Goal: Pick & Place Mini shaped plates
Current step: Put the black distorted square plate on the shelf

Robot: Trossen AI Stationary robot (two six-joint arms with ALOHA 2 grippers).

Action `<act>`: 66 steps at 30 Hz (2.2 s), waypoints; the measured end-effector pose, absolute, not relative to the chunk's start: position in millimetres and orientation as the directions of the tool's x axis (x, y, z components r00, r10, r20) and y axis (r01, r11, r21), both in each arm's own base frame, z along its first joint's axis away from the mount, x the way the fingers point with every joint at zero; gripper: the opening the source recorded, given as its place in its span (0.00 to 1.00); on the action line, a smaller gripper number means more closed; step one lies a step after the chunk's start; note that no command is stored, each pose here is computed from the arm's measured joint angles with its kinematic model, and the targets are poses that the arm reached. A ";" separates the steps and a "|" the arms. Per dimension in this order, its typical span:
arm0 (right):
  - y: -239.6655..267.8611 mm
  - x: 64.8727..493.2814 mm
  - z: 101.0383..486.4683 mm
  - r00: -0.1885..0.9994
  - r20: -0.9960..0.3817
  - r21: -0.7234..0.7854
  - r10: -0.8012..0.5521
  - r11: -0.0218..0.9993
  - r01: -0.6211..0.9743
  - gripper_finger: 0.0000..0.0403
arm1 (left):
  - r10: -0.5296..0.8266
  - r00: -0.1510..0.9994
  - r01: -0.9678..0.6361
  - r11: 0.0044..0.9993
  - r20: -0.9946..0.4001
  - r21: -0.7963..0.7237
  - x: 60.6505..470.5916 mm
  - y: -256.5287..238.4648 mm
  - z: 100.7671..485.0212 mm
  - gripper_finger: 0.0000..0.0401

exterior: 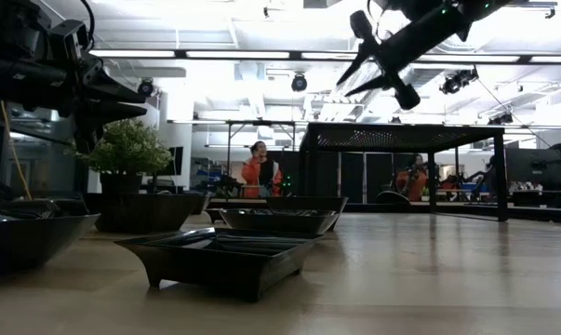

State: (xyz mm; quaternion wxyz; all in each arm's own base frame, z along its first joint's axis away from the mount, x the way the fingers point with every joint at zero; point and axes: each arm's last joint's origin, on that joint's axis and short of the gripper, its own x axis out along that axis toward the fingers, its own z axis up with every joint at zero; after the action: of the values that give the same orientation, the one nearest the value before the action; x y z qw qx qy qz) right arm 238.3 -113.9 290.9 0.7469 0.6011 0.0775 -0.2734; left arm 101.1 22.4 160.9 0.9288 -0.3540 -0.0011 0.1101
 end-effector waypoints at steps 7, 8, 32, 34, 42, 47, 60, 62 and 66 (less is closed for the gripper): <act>-81.9 222.5 303.7 0.850 -0.473 0.815 -0.231 0.252 0.522 0.27 | 0.206 0.976 -0.204 0.725 -0.076 -0.658 101.1 22.4 160.9 0.20; -75.8 219.6 304.8 0.847 -0.485 0.804 -0.217 0.272 0.529 0.27 | 0.205 0.976 -0.204 0.725 -0.076 -0.658 101.1 22.4 160.9 0.20; 25.3 168.9 298.2 0.674 -0.735 0.531 0.070 0.677 0.509 0.27 | 0.205 0.976 -0.204 0.725 -0.076 -0.658 101.1 22.4 160.9 0.20; 31.6 169.9 296.0 0.658 -0.748 0.507 0.094 0.720 0.474 0.27 | 0.205 0.976 -0.204 0.725 -0.076 -0.658 101.1 22.4 160.9 0.20; 64.2 172.4 286.2 0.570 -0.789 0.464 0.231 0.832 0.304 0.27 | 0.205 0.976 -0.204 0.725 -0.076 -0.658 101.1 22.4 160.9 0.20; 84.2 170.0 280.4 0.511 -0.810 0.475 0.286 0.831 0.288 0.27 | 0.205 0.976 -0.203 0.725 -0.076 -0.658 101.1 22.4 161.0 0.20; 122.5 211.6 241.7 0.330 -0.815 0.574 0.477 0.741 0.347 0.27 | 0.206 0.976 -0.204 0.725 -0.076 -0.658 101.1 22.4 161.0 0.20; 128.6 218.5 232.2 0.289 -0.814 0.580 0.505 0.732 0.357 0.27 | 0.205 0.976 -0.204 0.725 -0.076 -0.658 101.1 22.4 160.9 0.20; 141.9 231.4 214.7 0.241 -0.799 0.602 0.551 0.722 0.341 0.27 | 0.205 0.976 -0.204 0.725 -0.076 -0.658 101.1 22.4 160.9 0.20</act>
State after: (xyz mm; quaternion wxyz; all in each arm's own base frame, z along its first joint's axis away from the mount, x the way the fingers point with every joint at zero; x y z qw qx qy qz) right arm 231.4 141.9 214.7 0.6981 0.3651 0.6113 0.0752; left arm 101.1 22.4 160.9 0.9288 -0.3539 -0.0009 0.1102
